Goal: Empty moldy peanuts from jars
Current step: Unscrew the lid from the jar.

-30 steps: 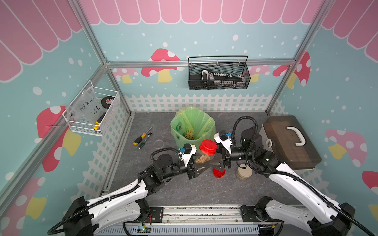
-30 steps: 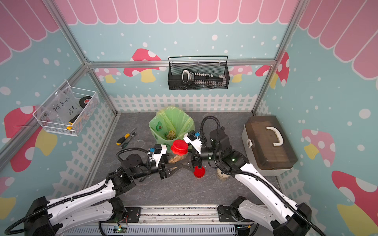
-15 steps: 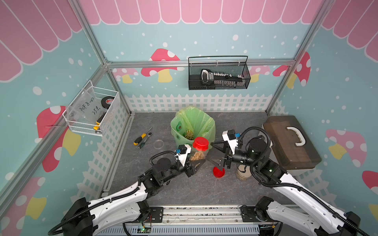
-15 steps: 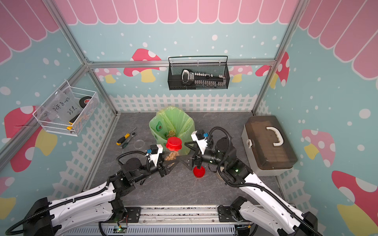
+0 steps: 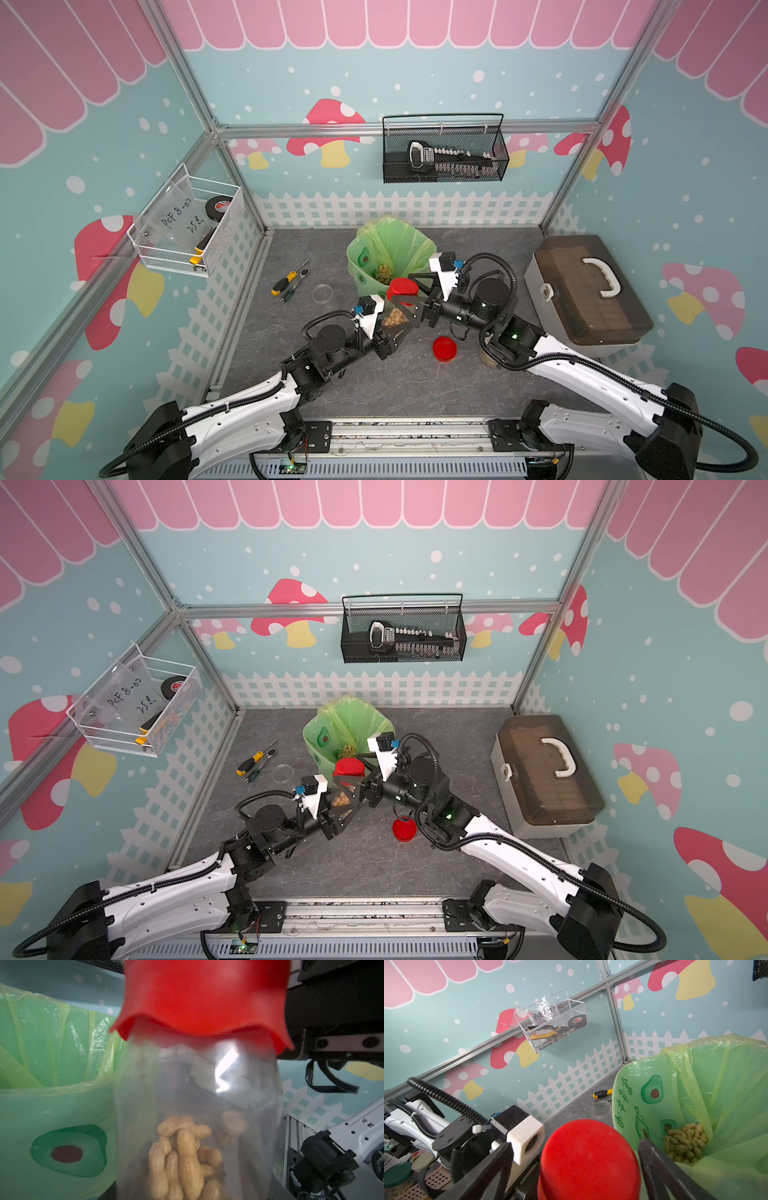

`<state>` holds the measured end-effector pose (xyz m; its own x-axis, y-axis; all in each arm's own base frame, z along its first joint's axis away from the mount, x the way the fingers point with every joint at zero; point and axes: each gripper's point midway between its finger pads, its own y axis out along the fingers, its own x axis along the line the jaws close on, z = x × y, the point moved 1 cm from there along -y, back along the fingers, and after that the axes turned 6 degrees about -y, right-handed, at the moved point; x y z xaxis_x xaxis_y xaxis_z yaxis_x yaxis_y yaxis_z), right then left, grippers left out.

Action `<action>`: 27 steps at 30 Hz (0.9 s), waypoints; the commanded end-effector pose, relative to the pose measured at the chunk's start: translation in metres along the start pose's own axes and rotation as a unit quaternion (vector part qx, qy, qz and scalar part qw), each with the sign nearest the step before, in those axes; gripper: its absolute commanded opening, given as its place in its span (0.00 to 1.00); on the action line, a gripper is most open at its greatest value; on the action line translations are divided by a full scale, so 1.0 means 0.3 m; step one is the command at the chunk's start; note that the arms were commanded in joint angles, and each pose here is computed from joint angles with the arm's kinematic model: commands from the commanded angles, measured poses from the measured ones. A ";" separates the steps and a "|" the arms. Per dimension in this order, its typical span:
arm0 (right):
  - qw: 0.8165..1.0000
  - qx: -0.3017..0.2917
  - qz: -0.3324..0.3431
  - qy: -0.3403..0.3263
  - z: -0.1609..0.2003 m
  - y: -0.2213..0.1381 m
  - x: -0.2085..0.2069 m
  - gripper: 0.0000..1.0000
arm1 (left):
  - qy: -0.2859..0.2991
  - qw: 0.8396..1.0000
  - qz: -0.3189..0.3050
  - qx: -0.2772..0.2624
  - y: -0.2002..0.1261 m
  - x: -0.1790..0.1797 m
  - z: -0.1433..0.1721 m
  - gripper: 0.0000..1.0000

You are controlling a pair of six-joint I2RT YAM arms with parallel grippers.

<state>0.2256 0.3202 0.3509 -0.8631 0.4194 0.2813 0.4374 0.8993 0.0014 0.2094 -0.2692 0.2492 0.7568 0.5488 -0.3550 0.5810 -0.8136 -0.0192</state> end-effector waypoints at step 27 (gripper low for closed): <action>0.982 0.011 -0.184 -0.040 -0.214 0.001 0.199 0.52 | 0.020 0.988 0.153 -0.019 -0.064 -0.269 -0.312 0.42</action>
<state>0.2110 0.3300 0.4296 -0.9516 0.2374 0.1950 0.2589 0.9615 0.0926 0.1909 -0.2697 0.3319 0.8302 0.4395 -0.3429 0.4905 -0.8682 0.0749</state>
